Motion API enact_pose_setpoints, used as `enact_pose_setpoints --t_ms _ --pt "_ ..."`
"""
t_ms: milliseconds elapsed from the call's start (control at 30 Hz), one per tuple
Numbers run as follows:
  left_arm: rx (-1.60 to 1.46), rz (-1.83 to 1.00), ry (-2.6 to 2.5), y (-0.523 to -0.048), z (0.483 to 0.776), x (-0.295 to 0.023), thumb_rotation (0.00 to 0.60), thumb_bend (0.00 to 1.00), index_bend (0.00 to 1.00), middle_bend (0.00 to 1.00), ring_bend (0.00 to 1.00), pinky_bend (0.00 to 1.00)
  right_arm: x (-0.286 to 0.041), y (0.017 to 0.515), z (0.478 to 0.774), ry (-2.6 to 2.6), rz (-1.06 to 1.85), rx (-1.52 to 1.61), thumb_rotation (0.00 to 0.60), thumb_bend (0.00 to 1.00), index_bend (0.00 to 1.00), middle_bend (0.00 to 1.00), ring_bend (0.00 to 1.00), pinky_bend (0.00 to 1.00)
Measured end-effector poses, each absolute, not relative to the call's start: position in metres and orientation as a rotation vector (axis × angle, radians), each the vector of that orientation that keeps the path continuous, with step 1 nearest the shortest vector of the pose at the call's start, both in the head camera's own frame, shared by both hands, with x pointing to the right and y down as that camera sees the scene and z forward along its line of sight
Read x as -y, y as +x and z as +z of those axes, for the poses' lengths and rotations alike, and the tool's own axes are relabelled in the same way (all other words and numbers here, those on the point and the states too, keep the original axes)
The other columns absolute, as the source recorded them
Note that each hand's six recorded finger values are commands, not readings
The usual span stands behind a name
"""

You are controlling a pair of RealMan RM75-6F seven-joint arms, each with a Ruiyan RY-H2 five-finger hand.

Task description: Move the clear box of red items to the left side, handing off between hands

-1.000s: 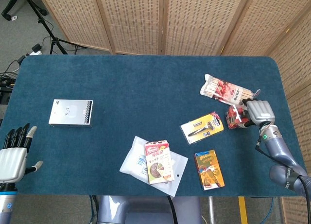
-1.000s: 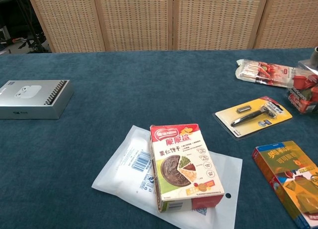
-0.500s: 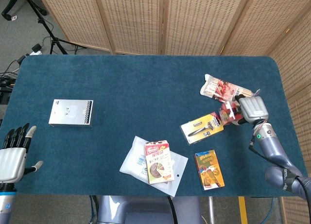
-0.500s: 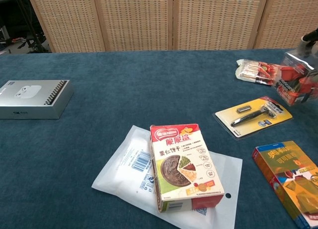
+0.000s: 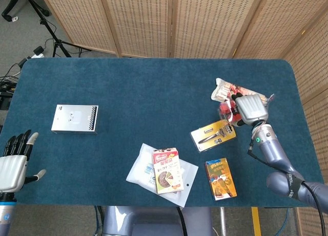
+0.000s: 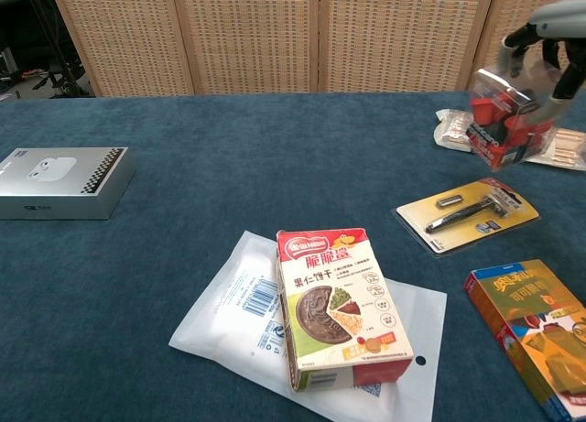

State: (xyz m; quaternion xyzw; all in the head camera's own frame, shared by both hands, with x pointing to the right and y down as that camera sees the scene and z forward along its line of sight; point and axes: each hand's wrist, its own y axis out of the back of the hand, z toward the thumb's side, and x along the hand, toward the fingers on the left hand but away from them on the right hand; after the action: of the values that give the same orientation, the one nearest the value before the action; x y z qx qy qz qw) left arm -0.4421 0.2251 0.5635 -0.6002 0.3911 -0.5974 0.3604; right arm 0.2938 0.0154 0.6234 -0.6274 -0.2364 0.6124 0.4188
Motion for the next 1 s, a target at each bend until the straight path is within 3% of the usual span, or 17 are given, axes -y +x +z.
enact_pose_setpoints --t_ms 533,1000 --pt "-0.997 -1.516 -1.545 -0.439 0.565 -0.226 0.600 0.00 0.00 0.00 0.00 0.00 -0.002 0.169 0.630 -1.626 1.402 0.496 0.600 0.26 0.70 0.57 0.51 0.54" --pt "-1.010 -1.519 -1.558 -0.444 0.566 -0.224 0.600 0.00 0.00 0.00 0.00 0.00 0.004 0.107 0.645 -1.668 1.350 0.462 0.600 0.26 0.70 0.57 0.51 0.55"
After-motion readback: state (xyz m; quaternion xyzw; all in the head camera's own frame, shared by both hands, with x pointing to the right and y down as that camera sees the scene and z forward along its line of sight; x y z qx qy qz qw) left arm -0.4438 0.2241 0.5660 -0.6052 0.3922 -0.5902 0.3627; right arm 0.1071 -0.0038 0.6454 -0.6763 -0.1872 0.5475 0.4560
